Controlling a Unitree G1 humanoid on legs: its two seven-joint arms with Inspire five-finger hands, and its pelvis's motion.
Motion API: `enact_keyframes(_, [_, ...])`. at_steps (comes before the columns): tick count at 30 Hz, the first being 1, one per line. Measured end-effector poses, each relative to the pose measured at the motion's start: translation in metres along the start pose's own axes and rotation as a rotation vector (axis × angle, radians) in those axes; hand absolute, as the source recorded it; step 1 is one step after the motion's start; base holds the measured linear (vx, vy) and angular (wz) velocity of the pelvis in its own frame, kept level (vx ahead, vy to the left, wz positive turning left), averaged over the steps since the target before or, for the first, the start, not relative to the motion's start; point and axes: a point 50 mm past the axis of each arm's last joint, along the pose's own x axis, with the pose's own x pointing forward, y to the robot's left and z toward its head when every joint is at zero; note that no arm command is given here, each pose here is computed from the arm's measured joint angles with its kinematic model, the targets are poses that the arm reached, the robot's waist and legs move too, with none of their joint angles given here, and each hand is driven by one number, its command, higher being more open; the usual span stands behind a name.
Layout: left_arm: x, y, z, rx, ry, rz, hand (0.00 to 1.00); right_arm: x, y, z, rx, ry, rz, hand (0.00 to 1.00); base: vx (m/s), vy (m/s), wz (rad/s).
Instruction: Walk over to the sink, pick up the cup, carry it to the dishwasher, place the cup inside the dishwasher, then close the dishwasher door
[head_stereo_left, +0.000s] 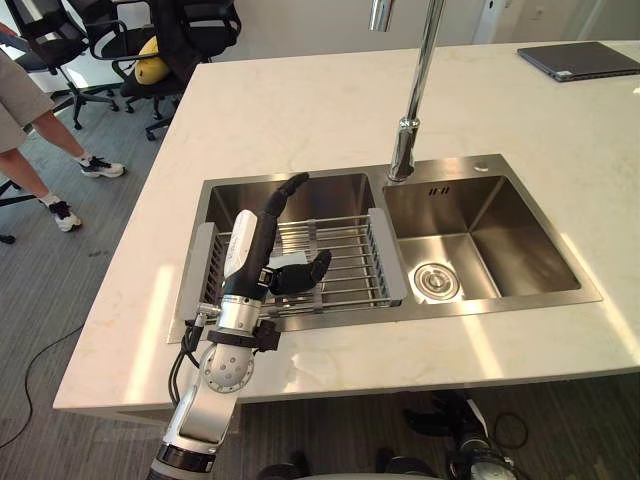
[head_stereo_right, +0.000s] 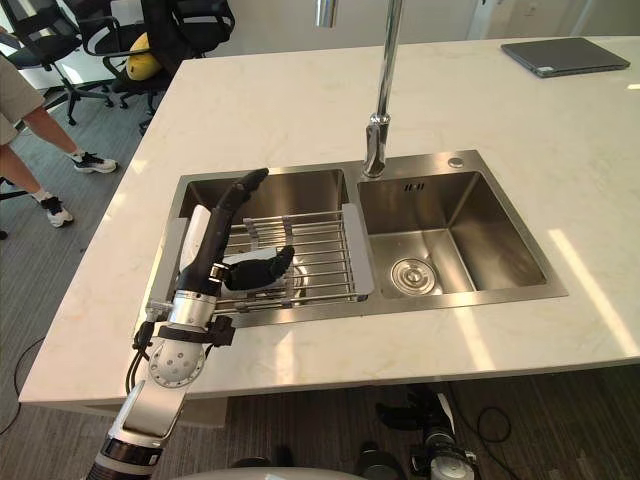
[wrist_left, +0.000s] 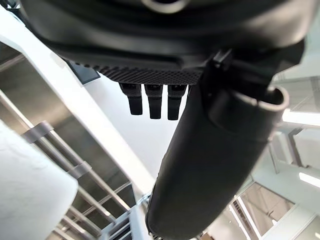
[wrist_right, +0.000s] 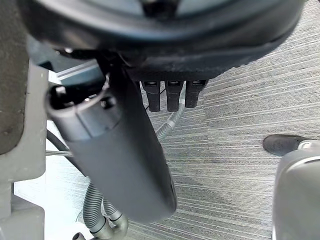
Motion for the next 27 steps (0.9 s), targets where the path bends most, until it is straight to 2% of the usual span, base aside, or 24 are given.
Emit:
enact_keyframes(8, [-0.005, 0.005, -0.018, 0.144, 0.053, -0.080, 0.90, 0.000, 0.003, 0.000, -0.014, 0.003, 0.024, 0.90, -0.03, 0.012, 0.00])
enact_keyframes(27, [-0.009, 0.022, -0.042, 0.329, 0.143, -0.089, 0.90, -0.003, 0.004, -0.005, -0.020, 0.019, 0.029, 0.90, -0.01, -0.002, 0.00])
